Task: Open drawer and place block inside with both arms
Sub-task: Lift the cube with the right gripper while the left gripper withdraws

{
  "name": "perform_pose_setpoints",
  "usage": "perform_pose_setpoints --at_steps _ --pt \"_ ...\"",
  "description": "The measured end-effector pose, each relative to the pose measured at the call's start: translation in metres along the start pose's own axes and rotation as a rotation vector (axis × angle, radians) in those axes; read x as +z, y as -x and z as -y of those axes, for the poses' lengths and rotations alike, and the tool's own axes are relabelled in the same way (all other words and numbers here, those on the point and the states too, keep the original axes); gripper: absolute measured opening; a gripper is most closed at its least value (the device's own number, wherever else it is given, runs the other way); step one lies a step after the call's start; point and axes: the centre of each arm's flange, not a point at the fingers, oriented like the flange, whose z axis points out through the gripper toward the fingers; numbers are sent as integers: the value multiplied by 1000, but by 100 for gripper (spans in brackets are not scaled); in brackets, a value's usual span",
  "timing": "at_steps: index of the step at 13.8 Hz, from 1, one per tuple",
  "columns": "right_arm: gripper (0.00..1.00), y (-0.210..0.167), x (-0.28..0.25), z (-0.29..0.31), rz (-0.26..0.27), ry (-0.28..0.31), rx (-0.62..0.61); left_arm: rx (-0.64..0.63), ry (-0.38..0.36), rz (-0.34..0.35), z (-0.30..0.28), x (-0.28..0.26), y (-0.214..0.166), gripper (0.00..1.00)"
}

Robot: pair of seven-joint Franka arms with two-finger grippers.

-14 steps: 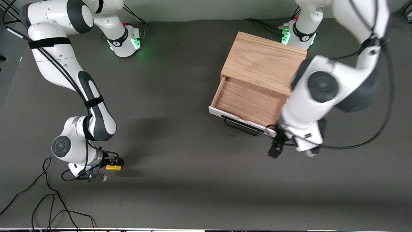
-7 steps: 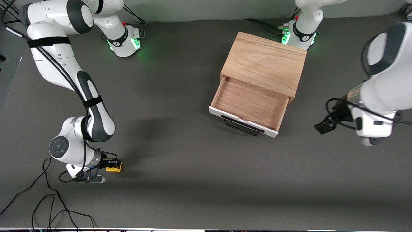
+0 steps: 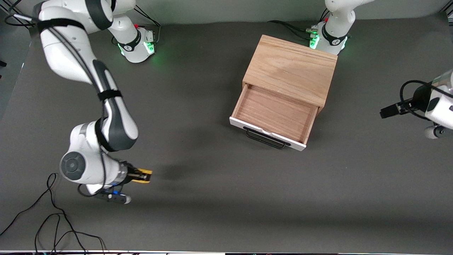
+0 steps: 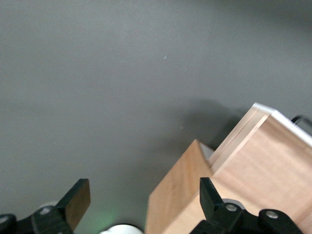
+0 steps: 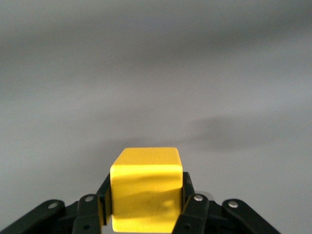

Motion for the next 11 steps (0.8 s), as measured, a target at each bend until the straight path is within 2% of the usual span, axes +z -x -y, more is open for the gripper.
perform_pose_setpoints --at_steps 2,4,6,8,11 --pt "55 32 -36 46 37 -85 90 80 -11 -21 16 5 7 100" --pt "55 64 -72 83 52 -143 173 141 -26 -72 21 11 14 100" --pt "55 110 -96 126 67 -149 215 186 -47 -129 17 17 24 100" --pt "55 162 -104 169 77 -144 198 200 -57 -151 15 20 32 100" --pt "55 243 -98 227 76 -121 174 194 13 -146 10 20 35 100"
